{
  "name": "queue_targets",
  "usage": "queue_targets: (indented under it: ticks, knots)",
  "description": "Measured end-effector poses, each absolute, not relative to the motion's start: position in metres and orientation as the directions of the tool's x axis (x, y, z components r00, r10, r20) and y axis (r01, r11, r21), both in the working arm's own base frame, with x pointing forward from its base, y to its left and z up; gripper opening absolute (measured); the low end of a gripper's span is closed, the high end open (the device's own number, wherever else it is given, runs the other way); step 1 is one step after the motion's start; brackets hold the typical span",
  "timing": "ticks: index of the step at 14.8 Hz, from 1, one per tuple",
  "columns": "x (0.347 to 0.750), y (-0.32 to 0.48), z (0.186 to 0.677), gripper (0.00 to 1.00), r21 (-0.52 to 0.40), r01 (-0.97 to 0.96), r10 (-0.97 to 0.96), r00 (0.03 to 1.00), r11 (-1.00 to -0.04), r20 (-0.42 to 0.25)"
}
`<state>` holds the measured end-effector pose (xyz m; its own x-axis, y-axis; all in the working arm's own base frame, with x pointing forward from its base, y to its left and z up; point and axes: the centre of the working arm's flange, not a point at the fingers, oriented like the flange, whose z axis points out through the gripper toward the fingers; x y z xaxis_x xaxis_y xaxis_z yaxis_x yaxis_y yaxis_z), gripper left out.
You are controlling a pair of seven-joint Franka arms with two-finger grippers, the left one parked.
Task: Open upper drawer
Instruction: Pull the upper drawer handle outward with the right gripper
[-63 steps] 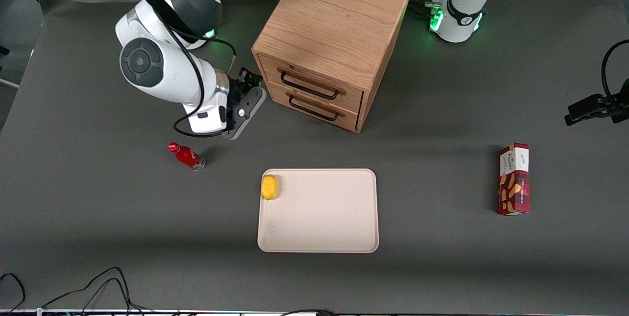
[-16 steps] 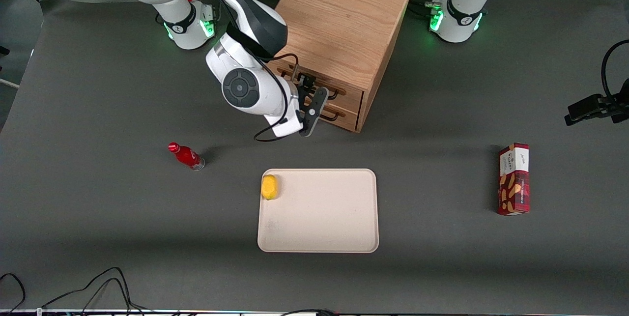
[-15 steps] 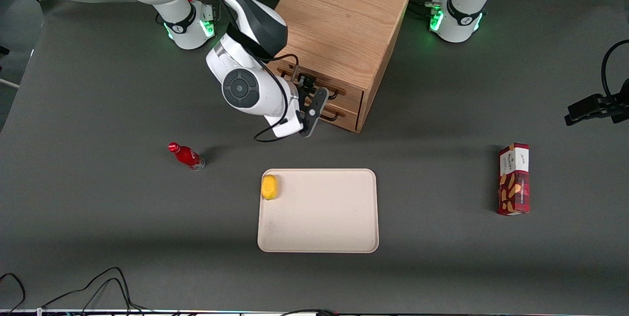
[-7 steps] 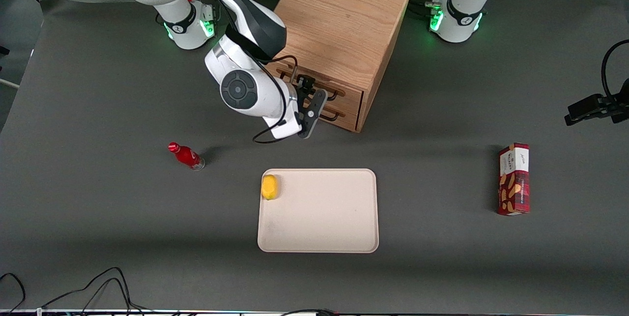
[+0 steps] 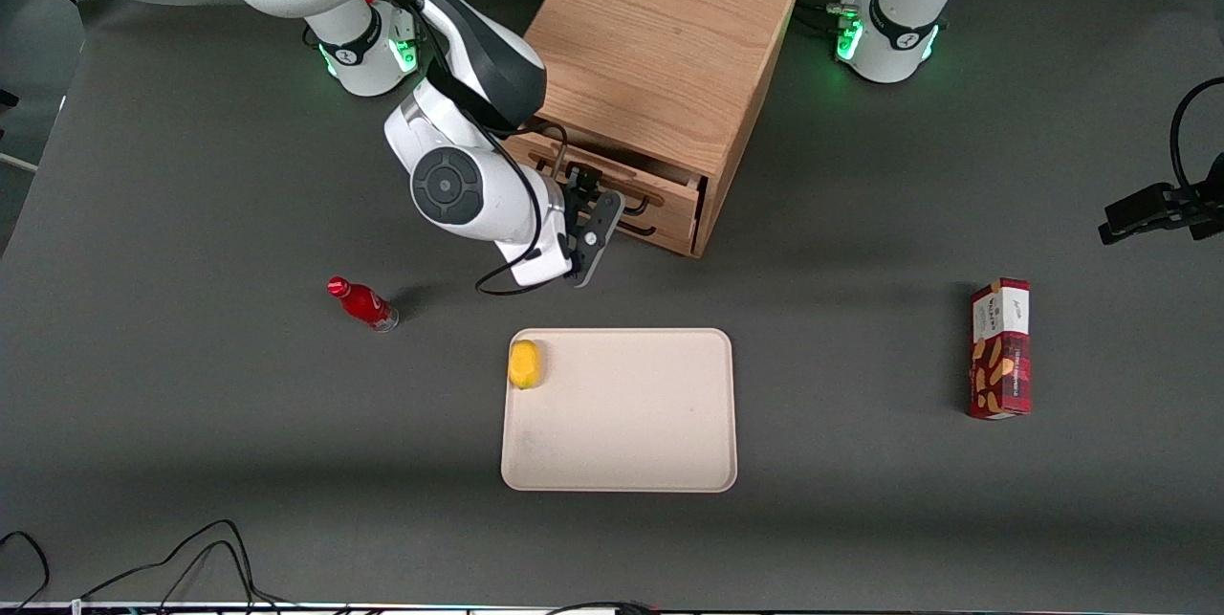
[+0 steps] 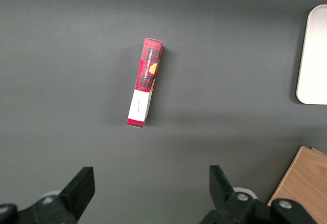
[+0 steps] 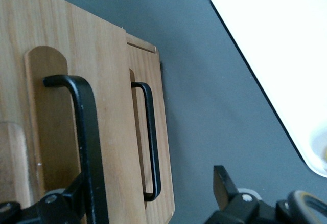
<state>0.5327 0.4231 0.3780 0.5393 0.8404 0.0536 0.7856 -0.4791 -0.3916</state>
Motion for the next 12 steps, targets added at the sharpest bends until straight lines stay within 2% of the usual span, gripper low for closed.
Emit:
queue_targets:
  ticks: [12]
  knots:
    - [0.562, 0.413, 0.381, 1.00, -0.353, 0.791, 0.827, 0.557, -0.500, 0.079]
